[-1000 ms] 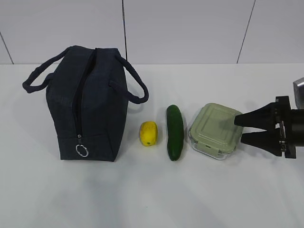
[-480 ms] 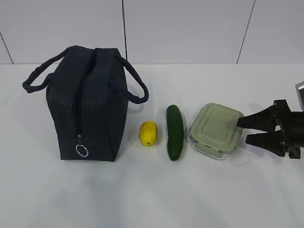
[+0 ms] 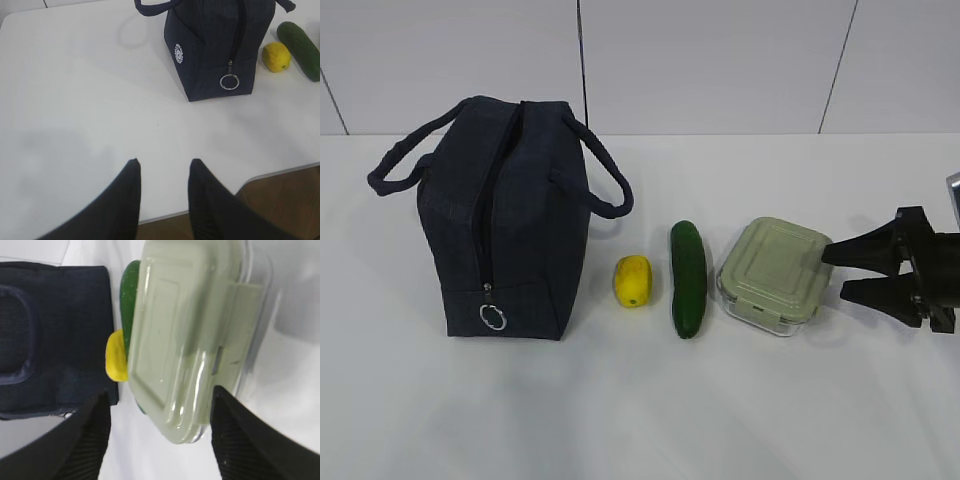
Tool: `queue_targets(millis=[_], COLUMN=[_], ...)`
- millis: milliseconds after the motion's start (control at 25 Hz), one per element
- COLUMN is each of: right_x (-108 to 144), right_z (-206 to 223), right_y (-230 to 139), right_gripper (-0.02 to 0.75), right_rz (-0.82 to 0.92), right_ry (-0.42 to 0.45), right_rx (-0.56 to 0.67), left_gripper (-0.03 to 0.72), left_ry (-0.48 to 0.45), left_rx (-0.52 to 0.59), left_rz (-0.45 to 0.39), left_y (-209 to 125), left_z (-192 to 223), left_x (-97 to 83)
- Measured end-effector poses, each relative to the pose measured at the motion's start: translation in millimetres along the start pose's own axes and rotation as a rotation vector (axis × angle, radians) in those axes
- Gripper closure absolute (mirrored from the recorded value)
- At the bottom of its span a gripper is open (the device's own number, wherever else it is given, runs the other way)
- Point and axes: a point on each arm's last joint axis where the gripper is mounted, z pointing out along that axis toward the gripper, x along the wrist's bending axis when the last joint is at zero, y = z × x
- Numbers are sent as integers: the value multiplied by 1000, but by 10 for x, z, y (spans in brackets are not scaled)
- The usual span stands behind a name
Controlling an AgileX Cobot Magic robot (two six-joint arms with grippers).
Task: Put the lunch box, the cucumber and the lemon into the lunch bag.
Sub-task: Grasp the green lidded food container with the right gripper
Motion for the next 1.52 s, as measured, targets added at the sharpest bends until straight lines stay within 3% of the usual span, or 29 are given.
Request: queue_targets(millis=[320,760,1520], right_x=[-25,-220,-311], right_z=[2,123,352], right_y=[33,40,87], right_gripper=[155,153,153], right_rz=[16,75,104], right_ry=[-21,-17,22], right_rx=[-37,-24,1], left_gripper=[449,449,449], left_ry=[0,-3,-4], left_rx=[0,34,46], left_rz=[0,-8,-10], left_y=[0,27,37], left_z=[0,46,63], left_x=[0,10,13])
